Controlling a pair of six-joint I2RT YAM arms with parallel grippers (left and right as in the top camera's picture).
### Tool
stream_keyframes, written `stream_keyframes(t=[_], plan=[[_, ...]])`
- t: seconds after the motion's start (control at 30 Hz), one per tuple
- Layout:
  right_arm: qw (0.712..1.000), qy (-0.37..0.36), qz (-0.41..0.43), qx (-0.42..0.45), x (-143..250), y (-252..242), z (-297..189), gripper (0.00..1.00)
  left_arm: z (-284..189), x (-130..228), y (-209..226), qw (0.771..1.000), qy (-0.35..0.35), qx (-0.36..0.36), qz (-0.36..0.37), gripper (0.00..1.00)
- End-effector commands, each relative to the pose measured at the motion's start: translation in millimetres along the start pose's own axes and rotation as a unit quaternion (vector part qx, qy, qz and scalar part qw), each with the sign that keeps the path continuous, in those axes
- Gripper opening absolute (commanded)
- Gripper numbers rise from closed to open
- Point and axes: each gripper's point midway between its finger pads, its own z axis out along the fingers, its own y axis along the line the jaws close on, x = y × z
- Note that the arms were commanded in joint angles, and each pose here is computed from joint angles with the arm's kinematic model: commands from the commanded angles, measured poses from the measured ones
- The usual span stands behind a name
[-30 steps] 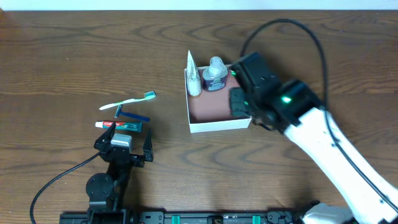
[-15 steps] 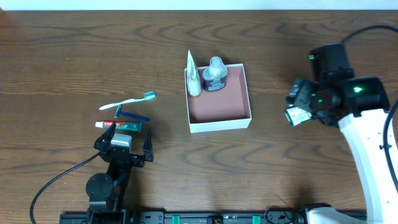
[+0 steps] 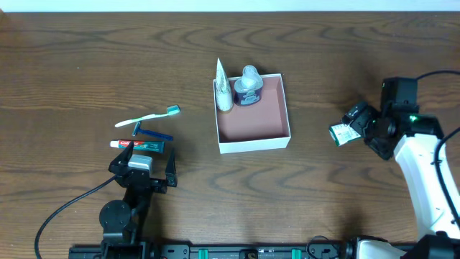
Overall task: Pack container
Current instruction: 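Release the bottle and move the right gripper to the soap bar box, then grasp the green soap bar box with the right gripper and lift it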
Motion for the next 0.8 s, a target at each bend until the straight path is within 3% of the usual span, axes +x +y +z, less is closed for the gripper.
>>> stream_keyframes(t=[0.0, 0.33, 0.6, 0.77], plan=[[1.0, -0.003, 0.01, -0.002, 4, -5, 18, 0.96, 1, 17, -2, 1.0, 0.025, 0.004, 0.001, 0.98], [1.0, 0.0, 0.01, 0.002, 4, -6, 88, 0.97, 1, 17, -2, 1.0, 0.025, 0.004, 0.001, 0.98], [1.0, 0.015, 0.014, 0.007, 9, -7, 117, 0.96, 1, 17, -2, 1.0, 0.025, 0.004, 0.001, 0.98], [0.999, 0.036, 0.018, 0.011, 18, -10, 131, 0.87, 1, 17, -2, 1.0, 0.025, 0.004, 0.001, 0.98]])
